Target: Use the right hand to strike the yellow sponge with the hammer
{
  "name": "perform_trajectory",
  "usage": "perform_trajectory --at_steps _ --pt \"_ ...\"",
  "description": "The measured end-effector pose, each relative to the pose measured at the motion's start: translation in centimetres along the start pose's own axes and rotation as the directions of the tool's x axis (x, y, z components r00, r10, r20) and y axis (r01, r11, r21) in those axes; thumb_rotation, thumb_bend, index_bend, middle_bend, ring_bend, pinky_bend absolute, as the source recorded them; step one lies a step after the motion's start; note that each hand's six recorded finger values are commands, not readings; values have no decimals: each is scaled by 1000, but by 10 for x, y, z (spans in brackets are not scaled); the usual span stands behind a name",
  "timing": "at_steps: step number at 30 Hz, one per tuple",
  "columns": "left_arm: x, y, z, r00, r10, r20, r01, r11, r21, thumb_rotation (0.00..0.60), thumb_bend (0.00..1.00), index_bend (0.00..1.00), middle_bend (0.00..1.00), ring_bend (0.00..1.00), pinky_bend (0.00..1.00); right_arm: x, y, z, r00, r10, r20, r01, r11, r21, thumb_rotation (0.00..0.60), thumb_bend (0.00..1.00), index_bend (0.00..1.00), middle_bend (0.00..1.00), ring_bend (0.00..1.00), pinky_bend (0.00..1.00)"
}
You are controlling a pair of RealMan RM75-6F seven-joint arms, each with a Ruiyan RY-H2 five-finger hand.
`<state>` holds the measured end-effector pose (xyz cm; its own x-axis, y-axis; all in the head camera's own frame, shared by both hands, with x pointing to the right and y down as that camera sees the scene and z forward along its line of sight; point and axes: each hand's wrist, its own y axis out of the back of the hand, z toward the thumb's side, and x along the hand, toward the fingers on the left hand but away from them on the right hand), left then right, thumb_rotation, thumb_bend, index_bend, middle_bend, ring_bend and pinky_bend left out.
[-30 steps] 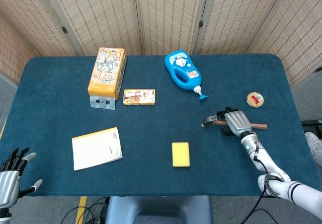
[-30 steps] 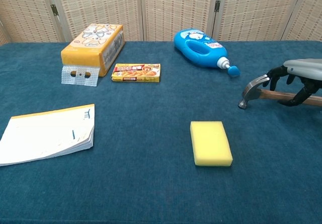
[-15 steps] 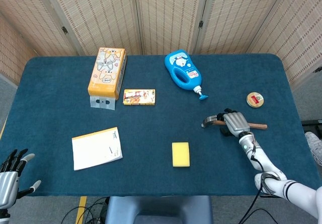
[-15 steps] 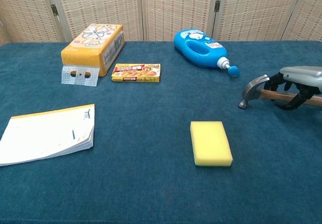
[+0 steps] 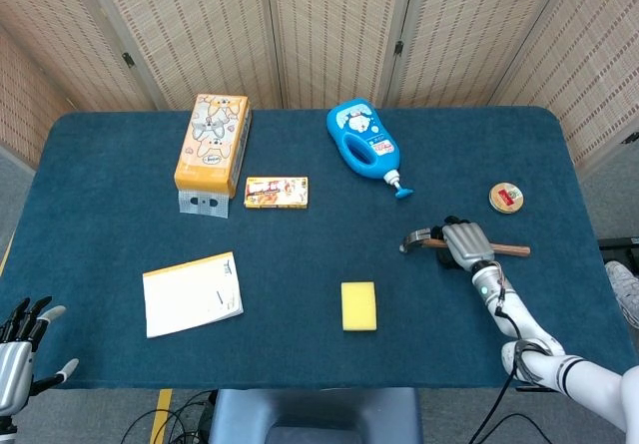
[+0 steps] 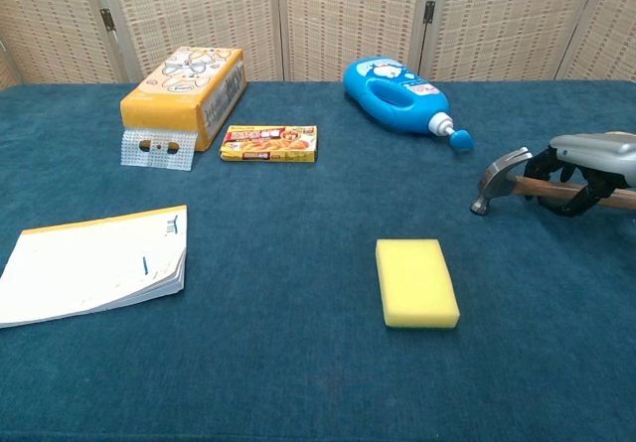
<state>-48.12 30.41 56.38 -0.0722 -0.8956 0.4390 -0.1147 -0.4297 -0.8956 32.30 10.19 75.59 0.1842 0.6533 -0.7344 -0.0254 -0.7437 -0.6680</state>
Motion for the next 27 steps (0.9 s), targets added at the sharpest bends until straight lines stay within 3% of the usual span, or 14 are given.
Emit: perform_trajectory --at_steps 10,16,27 --pt "0 -1 -2 1000 -1 -4 1 1000 0 600 199 241 157 56 199 -2 1 1 1000 -6 6 6 1000 -1 600 492 503 504 199 261" --pt "-1 -2 -3 1000 -3 -6 3 1000 -1 600 199 241 157 56 199 -2 2 0 1000 -10 12 10 1000 -3 600 578 545 540 228 261" --pt "-2 -2 -5 1000 -7 -12 7 1000 2 600 199 239 157 56 199 2 9 -1 999 -50 5 50 998 -41 600 667 651 642 348 262"
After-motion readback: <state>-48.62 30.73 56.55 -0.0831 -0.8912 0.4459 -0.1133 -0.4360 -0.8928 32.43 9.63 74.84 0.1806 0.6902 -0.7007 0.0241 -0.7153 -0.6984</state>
